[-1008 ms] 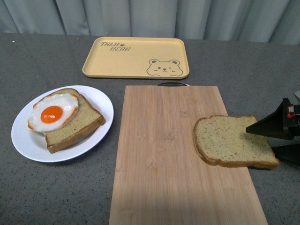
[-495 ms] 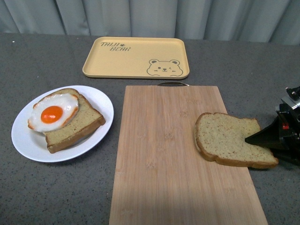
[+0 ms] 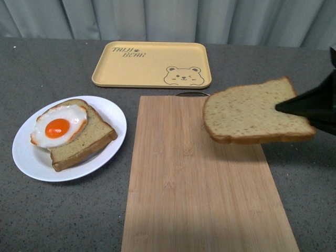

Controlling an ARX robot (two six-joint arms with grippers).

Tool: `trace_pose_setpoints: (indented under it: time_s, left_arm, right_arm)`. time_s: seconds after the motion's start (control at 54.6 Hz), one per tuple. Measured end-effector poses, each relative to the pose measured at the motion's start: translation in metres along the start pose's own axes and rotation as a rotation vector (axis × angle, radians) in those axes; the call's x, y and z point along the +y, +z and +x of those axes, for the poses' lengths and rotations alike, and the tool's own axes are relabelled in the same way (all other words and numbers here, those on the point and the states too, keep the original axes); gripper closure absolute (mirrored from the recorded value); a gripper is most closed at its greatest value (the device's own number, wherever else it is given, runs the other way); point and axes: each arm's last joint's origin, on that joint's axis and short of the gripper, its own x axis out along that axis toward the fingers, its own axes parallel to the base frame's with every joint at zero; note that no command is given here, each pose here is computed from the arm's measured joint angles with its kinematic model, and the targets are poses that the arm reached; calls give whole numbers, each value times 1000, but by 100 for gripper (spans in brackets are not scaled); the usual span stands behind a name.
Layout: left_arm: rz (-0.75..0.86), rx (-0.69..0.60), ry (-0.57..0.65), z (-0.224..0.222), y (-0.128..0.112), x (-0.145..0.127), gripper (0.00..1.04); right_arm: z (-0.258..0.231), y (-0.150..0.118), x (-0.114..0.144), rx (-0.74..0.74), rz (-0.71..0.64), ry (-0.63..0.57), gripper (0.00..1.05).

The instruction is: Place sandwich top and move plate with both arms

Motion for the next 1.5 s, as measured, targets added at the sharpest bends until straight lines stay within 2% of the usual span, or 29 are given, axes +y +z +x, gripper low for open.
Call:
trace_pose_setpoints:
  time_s: [0.147,0.275,0.495,0.77,0.971,1.118,1.191,1.338,1.503]
  left_arm:
    - [0,0,0,0,0,0,7]
    - [0,0,0,0,0,0,7]
    - [0,0,0,0,0,0,7]
    - [0,0,0,0,0,0,7]
    - [0,0,0,0,0,0,7]
    - [0,0,0,0,0,0,7]
    - [0,0,0,0,0,0,7]
    - [0,0,0,0,0,0,7]
    - [0,0,0,0,0,0,7]
  right_arm:
    - [58,8,36,71,-87,92,102]
    - [104,11,63,128,-114,158,102]
    - [172,16,100,201,-121,203,102]
    - [231,5,122,275,-104,206,102]
    - [263,-7,121,332,-84,169,102]
    - [269,-6,118,334,-82,138,101]
    - [267,-5,117,325,-91,113,85]
    - [254,-4,109,299,-106,75,61]
    - [209,3,103,188,-191,-9,31]
